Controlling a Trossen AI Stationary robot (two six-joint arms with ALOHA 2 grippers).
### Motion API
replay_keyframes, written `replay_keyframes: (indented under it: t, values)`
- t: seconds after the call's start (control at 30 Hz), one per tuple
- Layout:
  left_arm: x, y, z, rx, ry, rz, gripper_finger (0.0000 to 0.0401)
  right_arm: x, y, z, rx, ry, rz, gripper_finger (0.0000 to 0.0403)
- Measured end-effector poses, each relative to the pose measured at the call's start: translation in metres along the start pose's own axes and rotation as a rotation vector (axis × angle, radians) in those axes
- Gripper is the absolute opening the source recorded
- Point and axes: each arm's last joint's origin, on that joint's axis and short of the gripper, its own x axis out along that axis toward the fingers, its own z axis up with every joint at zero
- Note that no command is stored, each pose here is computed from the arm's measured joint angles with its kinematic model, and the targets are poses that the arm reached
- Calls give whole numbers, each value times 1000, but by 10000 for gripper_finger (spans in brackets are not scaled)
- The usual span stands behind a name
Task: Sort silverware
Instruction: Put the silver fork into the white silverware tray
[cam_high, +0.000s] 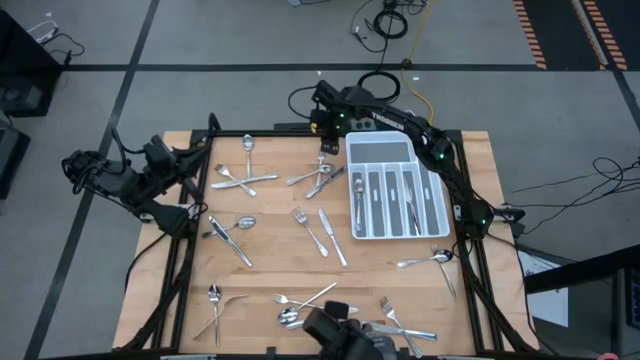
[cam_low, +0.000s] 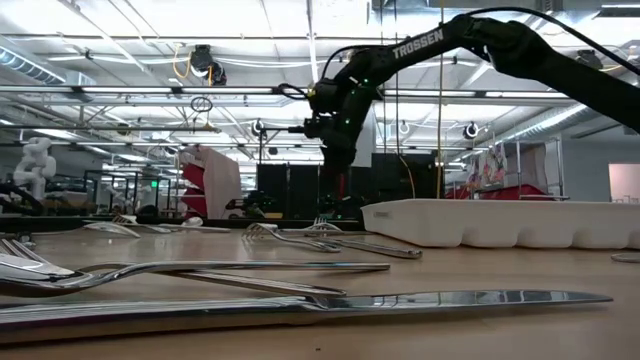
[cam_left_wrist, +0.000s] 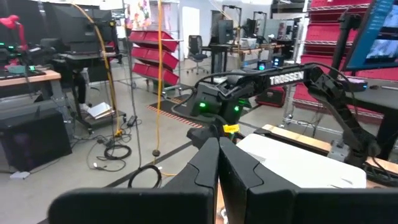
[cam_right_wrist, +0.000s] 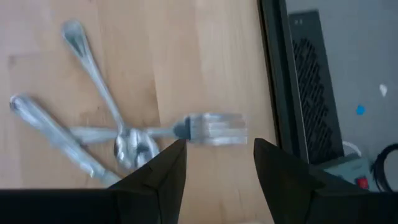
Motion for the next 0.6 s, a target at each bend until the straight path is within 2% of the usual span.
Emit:
replay_keyframes:
  t: [0.37,0.6]
  values:
    - [0,2,-2,26,6,46,15,41,-8,-11,-21,59,18,170]
    - [0,2,-2,29,6,58,15,44,-17,-14,-64,59,-18,164]
